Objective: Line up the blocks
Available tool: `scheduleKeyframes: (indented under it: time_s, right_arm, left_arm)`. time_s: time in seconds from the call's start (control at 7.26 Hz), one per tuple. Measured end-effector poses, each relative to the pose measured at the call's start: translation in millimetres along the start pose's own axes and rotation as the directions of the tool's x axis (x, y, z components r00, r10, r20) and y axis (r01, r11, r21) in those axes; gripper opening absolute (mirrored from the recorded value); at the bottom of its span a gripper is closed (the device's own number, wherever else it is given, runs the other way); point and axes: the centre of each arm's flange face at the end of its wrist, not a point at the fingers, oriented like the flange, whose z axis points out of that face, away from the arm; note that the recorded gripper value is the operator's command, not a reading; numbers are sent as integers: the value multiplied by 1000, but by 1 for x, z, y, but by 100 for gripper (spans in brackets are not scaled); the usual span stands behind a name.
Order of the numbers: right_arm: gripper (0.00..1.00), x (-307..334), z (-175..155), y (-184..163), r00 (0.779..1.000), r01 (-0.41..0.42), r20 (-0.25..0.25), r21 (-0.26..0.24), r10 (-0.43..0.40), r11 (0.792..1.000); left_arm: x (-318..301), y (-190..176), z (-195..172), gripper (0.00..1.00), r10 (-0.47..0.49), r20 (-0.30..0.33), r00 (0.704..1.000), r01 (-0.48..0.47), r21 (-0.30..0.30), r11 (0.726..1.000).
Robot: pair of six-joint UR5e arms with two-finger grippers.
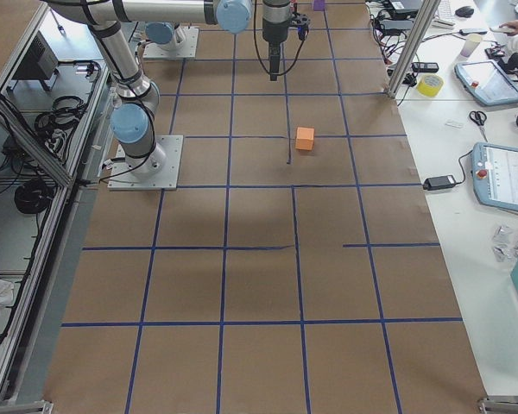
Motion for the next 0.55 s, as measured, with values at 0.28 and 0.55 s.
scheduleKeyframes:
  time_s: [0.28,0.55]
  right_arm:
    - [100,1,-1,0,1000,0,-4,2,0,1000]
    - [100,1,-2,0,1000,0,-8,9,0,1000]
  left_arm:
    - [-1,5,0,100,-14,9,1000,14,-27,1000]
    - [-1,5,5,100,-15,17,1000,16,-46,999]
